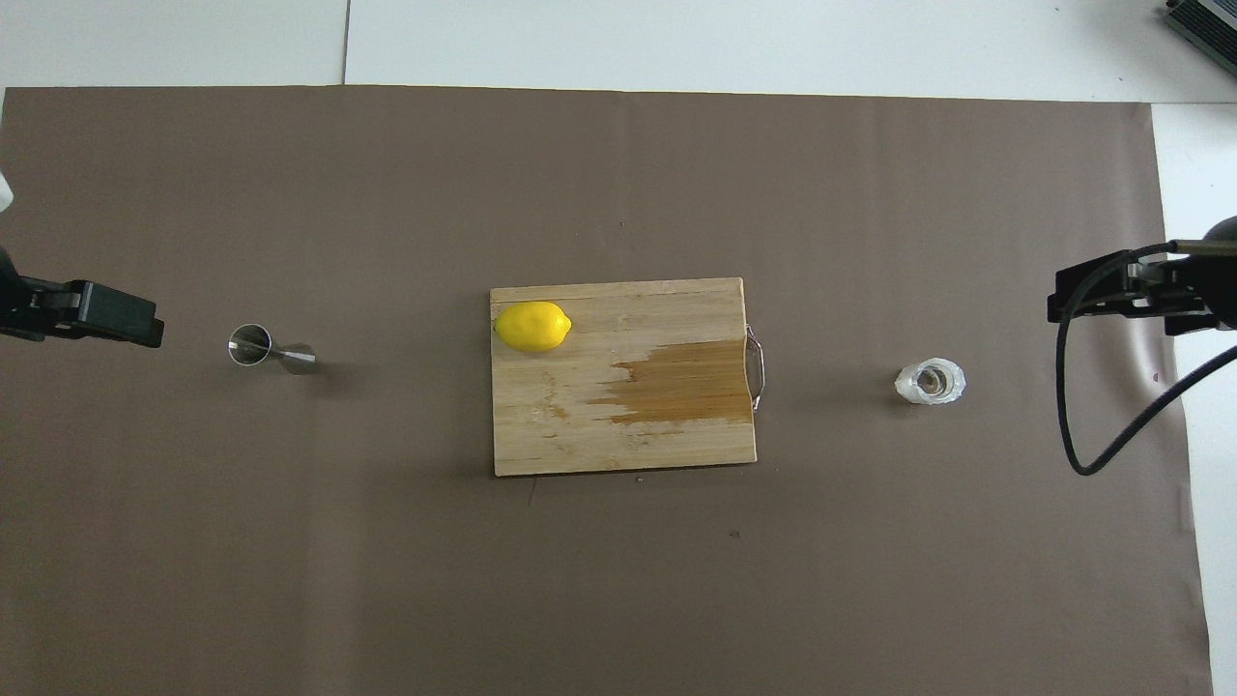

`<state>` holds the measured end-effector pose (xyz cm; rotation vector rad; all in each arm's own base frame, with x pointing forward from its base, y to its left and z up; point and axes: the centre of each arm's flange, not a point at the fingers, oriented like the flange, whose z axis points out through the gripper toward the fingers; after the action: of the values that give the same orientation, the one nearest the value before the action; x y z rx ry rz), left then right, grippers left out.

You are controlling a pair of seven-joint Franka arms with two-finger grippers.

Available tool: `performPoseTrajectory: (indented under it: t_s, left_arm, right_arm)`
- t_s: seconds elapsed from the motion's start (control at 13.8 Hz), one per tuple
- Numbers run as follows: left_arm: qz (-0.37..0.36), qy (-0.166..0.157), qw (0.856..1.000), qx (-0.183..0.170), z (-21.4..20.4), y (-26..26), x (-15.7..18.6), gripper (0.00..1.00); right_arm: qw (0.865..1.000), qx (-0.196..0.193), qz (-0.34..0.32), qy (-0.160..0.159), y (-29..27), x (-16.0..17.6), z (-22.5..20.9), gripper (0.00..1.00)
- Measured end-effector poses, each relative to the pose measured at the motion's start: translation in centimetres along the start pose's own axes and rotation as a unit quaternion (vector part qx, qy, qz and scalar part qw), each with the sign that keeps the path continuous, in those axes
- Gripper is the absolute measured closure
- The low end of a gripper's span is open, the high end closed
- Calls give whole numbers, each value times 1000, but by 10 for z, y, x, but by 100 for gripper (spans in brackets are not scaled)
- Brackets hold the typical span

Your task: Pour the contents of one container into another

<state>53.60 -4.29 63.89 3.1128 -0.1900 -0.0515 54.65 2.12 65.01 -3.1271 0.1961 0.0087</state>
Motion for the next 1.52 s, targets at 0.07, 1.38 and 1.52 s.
performPoseTrajectory:
  t_s: [0.07, 1.38, 1.52]
  left_arm:
    - [0, -1, 1000, 0, 0, 0, 0, 0]
    - [-204, -89, 975, -13, 94, -23, 36, 0]
    - [-299, -101, 948, -32, 121, -42, 48, 0]
  right_arm:
    - [1000, 0, 0, 0, 0, 0, 0, 0]
    - [1000, 0, 0, 0, 0, 0, 0, 0]
    - [1000, 0, 0, 0, 0, 0, 0, 0]
